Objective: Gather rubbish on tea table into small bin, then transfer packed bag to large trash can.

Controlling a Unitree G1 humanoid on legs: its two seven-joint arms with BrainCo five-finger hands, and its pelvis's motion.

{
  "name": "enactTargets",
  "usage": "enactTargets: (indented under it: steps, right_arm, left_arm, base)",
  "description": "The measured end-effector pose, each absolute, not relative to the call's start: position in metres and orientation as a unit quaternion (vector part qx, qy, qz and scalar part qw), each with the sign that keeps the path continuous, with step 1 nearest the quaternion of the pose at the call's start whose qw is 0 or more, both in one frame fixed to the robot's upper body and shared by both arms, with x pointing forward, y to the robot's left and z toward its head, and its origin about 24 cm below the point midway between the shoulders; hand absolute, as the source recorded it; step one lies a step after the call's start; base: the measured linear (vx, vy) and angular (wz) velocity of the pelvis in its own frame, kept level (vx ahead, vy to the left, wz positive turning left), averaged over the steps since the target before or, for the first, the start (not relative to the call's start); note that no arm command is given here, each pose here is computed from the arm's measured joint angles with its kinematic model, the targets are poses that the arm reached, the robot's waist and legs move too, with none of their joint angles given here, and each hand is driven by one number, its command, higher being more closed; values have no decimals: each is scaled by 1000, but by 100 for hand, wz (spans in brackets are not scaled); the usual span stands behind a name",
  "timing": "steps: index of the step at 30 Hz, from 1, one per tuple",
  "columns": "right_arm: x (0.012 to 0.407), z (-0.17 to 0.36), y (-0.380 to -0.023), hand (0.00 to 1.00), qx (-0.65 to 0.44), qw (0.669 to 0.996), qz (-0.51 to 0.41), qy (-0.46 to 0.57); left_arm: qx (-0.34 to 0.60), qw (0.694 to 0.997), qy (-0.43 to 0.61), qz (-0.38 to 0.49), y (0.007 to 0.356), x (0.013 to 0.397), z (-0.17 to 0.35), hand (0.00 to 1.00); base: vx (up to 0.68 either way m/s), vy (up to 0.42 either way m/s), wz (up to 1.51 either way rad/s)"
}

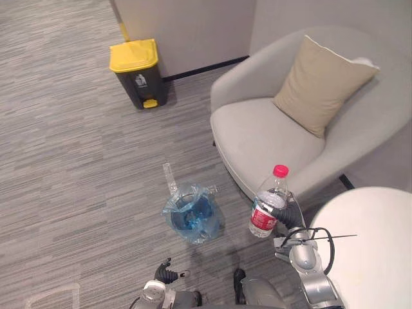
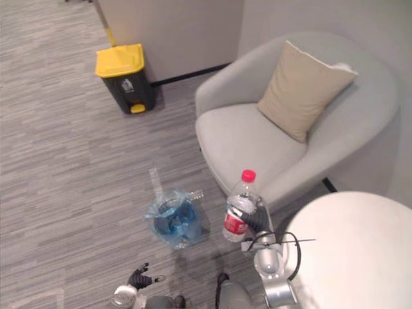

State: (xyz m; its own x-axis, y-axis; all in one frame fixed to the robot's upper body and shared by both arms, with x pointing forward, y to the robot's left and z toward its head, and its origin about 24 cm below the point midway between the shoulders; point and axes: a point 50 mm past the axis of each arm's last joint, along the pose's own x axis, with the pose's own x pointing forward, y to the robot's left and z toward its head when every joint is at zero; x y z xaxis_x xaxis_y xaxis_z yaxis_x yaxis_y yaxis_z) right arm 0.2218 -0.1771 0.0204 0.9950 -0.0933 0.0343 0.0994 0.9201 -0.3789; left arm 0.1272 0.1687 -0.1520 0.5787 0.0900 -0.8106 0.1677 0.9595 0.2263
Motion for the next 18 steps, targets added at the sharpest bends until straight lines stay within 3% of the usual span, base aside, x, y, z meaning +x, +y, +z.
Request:
enactTargets:
  steps: [13,18]
  right_arm:
    - [230,23,-162,100,-200,980,-3,-21]
    - [236,24,-144,100,-187,982,22,-29]
  left_arm:
    - [143,885,441,-30,165,132,-148,0]
    - [165,881,443,-23,179,133,-147,0]
  base:
    - [132,67,32]
    - [3,37,5]
